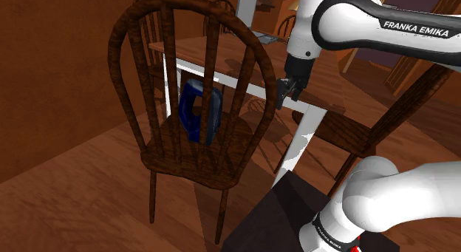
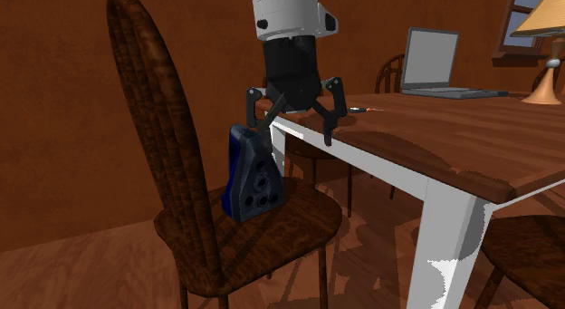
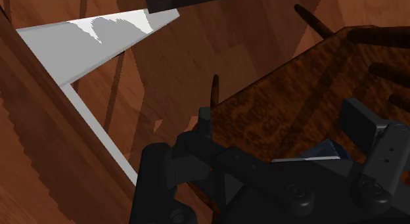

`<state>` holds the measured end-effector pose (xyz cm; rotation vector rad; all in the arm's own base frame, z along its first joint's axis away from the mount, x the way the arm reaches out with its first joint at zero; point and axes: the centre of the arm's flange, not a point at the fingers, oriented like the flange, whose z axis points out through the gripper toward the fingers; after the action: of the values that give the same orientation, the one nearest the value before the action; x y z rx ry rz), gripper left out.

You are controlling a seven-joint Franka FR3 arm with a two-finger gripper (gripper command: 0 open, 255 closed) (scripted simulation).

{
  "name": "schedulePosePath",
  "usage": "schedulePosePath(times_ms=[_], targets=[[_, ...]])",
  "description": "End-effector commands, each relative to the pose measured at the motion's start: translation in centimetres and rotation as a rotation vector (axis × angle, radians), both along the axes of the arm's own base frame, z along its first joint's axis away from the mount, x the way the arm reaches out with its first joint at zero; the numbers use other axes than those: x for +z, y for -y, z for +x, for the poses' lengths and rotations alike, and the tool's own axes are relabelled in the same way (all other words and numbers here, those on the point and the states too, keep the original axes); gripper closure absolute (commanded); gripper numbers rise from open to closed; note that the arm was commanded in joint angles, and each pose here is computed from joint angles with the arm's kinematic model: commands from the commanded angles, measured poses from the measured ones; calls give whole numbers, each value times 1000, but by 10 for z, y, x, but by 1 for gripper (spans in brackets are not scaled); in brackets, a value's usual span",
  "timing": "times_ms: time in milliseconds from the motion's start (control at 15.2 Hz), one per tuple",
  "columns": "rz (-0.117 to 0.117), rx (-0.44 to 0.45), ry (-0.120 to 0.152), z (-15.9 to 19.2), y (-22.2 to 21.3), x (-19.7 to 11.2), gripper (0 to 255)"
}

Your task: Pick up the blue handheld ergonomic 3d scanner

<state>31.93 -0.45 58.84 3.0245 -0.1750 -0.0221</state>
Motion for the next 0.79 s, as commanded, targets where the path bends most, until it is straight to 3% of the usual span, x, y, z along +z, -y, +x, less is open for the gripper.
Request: schedulePosePath(times_ms=[0,726], targets=[[0,0,0,0,0,0,0],[89,137,-13,142,-13,-12,0]])
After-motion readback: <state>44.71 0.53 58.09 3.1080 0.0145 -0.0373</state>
